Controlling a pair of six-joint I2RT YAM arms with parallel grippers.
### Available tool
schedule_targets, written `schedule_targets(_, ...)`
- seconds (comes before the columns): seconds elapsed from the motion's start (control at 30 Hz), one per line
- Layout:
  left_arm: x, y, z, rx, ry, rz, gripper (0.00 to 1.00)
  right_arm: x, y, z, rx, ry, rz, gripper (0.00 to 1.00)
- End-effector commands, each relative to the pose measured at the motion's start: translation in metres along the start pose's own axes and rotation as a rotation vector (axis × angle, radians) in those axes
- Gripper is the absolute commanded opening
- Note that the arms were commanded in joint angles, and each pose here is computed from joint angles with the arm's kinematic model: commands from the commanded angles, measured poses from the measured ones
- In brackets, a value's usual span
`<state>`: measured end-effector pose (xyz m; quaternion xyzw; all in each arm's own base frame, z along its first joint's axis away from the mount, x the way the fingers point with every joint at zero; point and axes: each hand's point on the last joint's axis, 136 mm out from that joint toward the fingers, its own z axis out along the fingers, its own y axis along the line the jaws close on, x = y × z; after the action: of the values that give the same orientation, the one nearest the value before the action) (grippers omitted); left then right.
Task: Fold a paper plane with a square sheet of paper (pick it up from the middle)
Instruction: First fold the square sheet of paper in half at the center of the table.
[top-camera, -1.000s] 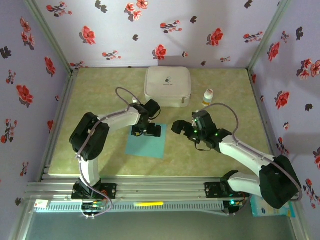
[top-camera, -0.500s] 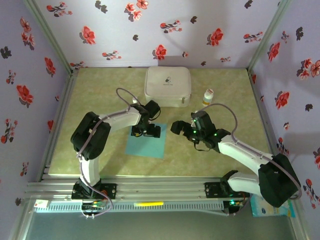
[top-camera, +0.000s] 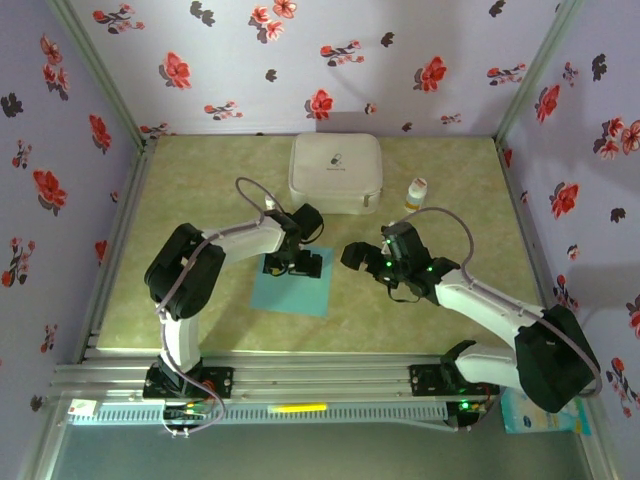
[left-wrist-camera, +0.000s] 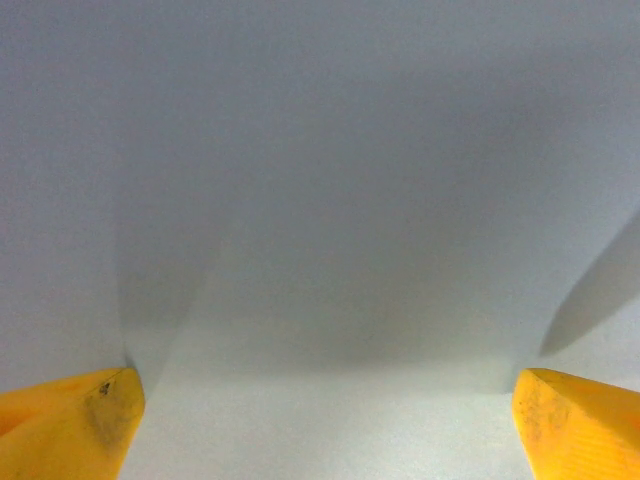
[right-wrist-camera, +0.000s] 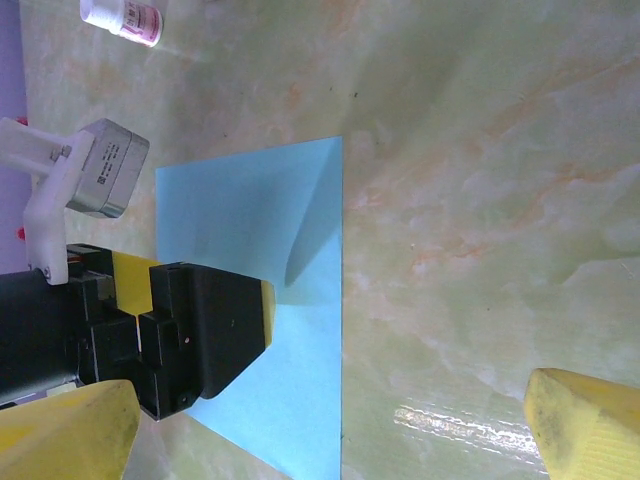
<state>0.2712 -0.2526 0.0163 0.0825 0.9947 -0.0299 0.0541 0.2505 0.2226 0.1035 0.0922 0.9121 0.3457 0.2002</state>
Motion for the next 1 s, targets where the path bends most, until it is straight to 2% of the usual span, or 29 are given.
schedule_targets(0.0,0.023,0.011,0.026,-0.049,0.081,-0.013,0.96,0.002,0.001,0.002,0.005,0.008,0.002,0.99)
schedule_targets(0.1,0.023,0.011,0.025,-0.045,0.076,-0.01,0.96,0.002,0.001,0.002,0.005,0.008,0.004,0.99)
schedule_targets(0.47,0.0,0.009,-0.017,-0.041,-0.033,-0.033,0.96,0.001,0.004,0.0,0.003,0.005,0.001,0.99)
schedule_targets(0.97,0.016,0.008,0.015,-0.027,0.031,-0.053,0.96,0.001,0.004,0.003,0.006,0.013,-0.001,0.99)
